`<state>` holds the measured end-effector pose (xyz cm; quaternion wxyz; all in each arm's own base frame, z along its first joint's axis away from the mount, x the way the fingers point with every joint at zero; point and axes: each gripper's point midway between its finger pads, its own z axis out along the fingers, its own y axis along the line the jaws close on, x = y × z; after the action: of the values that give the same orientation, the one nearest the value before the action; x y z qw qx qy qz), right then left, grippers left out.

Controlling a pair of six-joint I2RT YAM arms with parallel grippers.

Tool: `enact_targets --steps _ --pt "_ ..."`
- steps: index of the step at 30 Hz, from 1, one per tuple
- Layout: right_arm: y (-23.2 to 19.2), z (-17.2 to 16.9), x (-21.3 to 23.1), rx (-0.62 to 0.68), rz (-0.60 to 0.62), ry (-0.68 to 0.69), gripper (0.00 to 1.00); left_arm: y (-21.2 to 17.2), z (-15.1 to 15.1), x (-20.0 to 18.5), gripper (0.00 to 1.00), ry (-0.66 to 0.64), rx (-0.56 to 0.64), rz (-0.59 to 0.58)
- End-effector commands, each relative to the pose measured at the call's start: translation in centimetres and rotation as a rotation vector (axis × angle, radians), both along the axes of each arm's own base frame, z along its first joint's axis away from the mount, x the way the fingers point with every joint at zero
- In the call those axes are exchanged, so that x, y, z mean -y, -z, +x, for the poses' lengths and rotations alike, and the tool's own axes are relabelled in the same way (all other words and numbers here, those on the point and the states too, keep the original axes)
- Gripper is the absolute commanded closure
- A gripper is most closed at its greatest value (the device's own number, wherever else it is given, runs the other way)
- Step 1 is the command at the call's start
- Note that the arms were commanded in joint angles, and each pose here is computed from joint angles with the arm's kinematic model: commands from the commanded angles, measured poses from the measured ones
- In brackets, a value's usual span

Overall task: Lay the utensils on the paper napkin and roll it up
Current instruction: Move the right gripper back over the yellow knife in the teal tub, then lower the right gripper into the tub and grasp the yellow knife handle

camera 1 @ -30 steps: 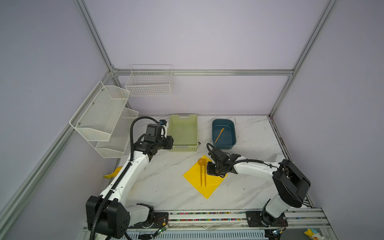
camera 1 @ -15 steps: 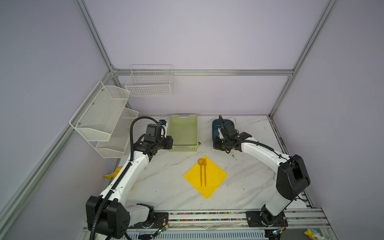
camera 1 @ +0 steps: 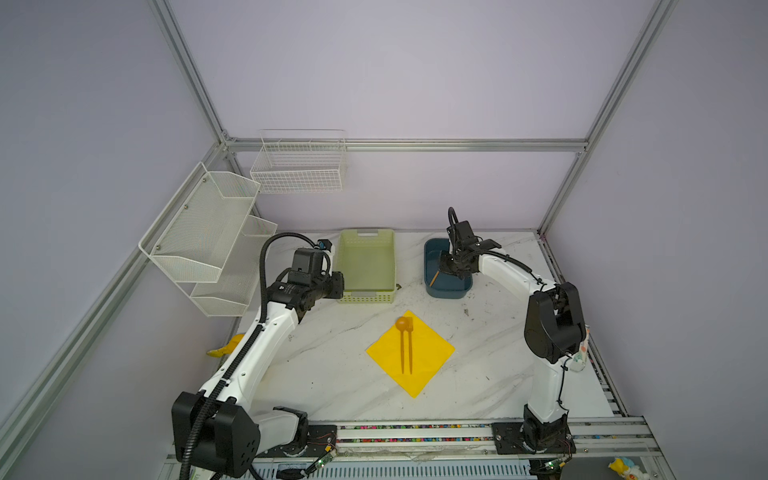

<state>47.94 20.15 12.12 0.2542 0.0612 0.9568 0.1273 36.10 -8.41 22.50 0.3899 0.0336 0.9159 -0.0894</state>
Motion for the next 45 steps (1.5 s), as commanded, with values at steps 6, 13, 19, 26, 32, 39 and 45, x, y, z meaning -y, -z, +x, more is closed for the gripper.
enact_targets --steps 6,13,19,26,32,39,45 --pt "3.9 2.5 1.1 -0.052 -0.130 0.055 0.76 0.6 -0.2 -0.4 0.65 0.007 0.003 0.037" --pt "6.7 3.9 0.8 -0.071 -0.154 0.061 0.70 0.5 -0.3 -0.5 0.65 0.002 0.007 0.043" --pt "8.0 4.9 0.2 -0.080 -0.150 0.062 0.65 0.5 -0.3 -0.4 0.65 0.006 0.005 0.040" --pt "9.3 5.4 0.1 -0.095 -0.166 0.054 0.65 0.6 -0.3 -0.6 0.65 0.000 0.006 0.049" --pt "10.6 4.9 0.4 -0.126 -0.190 0.043 0.70 0.9 -0.2 -0.7 0.65 -0.002 -0.003 0.056" --pt "10.0 4.6 0.8 -0.126 -0.210 0.029 0.82 1.1 -0.1 -0.7 0.65 0.000 -0.011 0.058" --pt "9.6 4.3 1.1 -0.129 -0.232 0.009 0.90 1.2 0.0 -0.7 0.65 0.000 -0.013 0.061"
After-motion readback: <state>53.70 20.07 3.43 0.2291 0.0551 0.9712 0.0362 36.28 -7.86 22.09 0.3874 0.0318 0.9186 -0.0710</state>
